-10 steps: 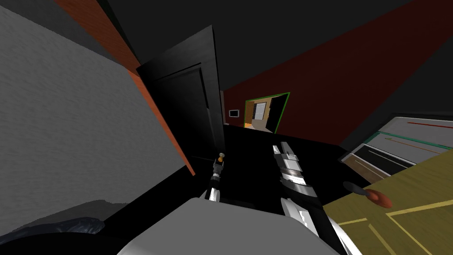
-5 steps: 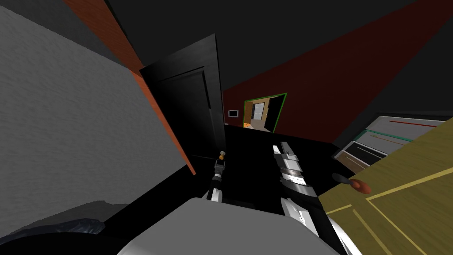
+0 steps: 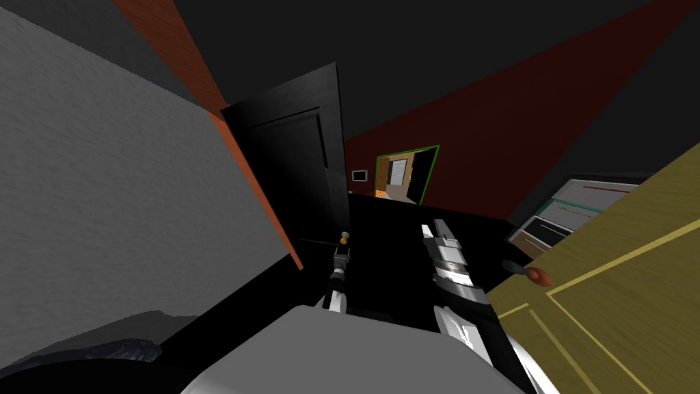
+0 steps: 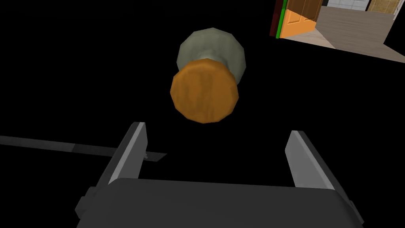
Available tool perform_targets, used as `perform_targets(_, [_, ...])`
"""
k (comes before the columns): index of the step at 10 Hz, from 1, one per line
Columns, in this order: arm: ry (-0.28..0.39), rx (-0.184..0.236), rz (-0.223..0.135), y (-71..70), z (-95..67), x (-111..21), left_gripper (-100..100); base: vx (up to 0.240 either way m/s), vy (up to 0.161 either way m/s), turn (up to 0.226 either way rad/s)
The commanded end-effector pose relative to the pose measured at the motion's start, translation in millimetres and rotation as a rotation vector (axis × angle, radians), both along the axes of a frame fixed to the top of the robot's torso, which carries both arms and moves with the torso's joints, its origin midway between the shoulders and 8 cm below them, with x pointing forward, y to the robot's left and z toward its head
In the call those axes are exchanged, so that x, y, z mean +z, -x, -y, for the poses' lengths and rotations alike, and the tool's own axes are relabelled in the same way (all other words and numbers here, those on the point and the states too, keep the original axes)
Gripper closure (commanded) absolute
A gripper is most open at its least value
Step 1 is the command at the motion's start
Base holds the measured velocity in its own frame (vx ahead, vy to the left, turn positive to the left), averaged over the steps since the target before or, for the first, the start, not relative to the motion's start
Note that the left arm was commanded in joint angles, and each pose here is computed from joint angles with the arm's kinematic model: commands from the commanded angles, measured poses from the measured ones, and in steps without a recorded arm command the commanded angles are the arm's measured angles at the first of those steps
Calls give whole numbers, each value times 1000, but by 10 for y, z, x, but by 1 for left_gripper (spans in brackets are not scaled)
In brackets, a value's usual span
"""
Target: Push the door open
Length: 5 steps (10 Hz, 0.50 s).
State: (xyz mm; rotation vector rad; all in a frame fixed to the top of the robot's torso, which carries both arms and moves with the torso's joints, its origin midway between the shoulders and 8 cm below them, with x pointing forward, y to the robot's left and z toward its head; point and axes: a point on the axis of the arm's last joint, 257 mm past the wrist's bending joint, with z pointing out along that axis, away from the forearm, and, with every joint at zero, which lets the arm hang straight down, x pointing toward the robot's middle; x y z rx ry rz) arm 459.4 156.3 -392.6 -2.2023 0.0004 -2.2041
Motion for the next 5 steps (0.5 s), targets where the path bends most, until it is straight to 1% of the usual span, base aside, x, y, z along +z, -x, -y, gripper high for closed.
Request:
perform_targets(1, [0, 0, 0, 0, 0, 0, -100, -16, 9, -6])
perform_targets(2, [-21, 7, 2, -18, -167, -7, -100, 159, 7, -40])
perform_targets(3, [-21, 9, 2, -24, -182, -5, -100, 243, 20, -28])
perform_targets(4, [-10, 11, 3, -30, -151, 1, -100, 253, 45, -26])
perform_targets(5, [-15, 10, 2, -24, -153, -7, -100, 115, 24, -7])
